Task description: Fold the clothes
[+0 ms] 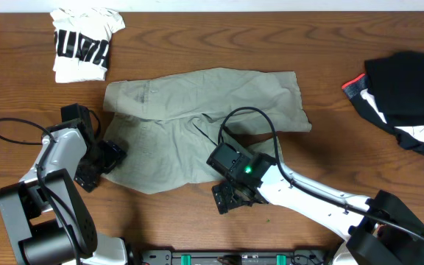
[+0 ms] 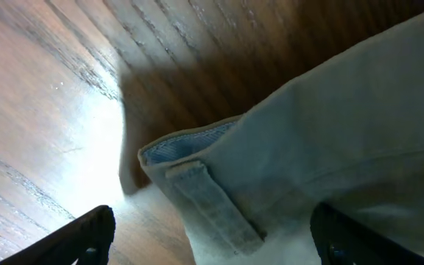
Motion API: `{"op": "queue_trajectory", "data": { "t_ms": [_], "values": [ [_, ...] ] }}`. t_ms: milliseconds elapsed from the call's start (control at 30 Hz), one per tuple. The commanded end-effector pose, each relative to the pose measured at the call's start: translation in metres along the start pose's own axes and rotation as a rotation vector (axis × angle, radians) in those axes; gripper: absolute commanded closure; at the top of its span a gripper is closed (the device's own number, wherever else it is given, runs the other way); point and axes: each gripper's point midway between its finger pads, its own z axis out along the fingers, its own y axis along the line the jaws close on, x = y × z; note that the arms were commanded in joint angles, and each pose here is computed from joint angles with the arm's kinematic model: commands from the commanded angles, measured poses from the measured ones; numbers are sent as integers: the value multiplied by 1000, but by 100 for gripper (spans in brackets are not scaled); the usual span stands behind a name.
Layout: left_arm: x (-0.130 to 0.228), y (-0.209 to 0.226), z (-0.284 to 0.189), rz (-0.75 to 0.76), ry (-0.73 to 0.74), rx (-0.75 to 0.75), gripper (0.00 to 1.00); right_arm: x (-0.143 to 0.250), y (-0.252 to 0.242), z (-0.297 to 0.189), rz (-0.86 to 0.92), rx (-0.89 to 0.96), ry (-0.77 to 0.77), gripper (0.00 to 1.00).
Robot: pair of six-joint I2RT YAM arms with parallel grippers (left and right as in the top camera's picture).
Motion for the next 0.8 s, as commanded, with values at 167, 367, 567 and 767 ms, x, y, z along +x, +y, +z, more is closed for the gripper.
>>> {"op": "queue_trajectory", "data": {
  "t_ms": [167, 367, 567, 767],
  "values": [
    [0, 6, 5, -16, 2, -29, 16, -6, -16, 2, -16, 124, -63, 12],
    [0, 6, 5, -16, 1, -27, 16, -16, -29, -1, -16, 202, -124, 12],
    [1, 1, 5, -16, 11, 3, 16, -24, -29, 1, -12, 202, -164, 12],
    [1, 0, 5, -16, 11, 3, 16, -18, -35, 15, -11, 198, -165, 12]
  ]
}}
